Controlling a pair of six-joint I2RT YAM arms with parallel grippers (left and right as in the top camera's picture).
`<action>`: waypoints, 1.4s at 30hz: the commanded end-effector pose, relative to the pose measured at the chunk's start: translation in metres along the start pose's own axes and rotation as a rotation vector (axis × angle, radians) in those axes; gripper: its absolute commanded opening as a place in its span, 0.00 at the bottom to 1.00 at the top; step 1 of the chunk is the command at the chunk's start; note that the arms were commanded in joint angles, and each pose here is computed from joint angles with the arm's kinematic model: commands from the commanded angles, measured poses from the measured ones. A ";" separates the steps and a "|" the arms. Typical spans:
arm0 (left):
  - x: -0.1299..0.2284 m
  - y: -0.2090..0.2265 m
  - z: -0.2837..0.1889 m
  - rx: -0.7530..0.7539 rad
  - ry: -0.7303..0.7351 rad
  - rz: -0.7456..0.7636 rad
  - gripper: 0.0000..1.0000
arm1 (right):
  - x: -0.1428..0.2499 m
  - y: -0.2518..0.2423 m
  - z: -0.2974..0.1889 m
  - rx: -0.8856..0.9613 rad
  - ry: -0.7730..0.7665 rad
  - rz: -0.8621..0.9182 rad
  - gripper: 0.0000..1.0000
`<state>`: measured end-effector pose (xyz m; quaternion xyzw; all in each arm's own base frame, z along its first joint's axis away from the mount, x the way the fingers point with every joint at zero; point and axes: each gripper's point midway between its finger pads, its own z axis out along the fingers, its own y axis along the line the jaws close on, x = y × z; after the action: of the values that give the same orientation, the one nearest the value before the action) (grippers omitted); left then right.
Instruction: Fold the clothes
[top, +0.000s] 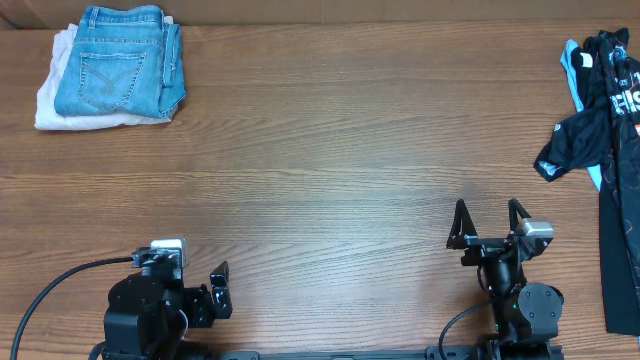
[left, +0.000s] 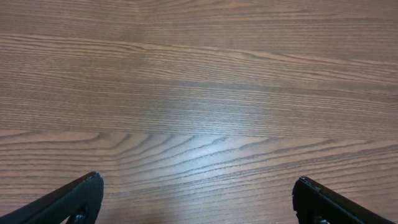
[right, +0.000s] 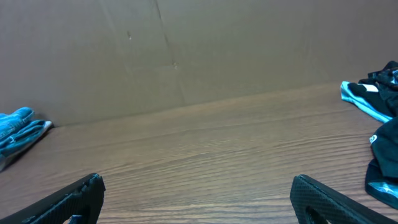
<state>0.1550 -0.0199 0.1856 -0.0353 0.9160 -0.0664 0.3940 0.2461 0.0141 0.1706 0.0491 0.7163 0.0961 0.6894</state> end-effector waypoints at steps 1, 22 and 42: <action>0.000 0.001 0.000 -0.008 0.001 0.002 1.00 | 0.001 0.002 0.000 -0.012 -0.007 -0.013 1.00; 0.000 0.001 0.000 -0.008 0.001 0.002 1.00 | 0.001 0.002 0.000 -0.012 -0.007 -0.013 1.00; -0.072 -0.045 0.011 0.223 -0.351 0.141 1.00 | 0.001 0.002 0.000 -0.012 -0.007 -0.013 1.00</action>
<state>0.2075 -0.0436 0.2523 0.0054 0.8261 -0.1271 0.5490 0.2461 0.0141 0.1706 0.0469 0.7164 0.0940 0.6897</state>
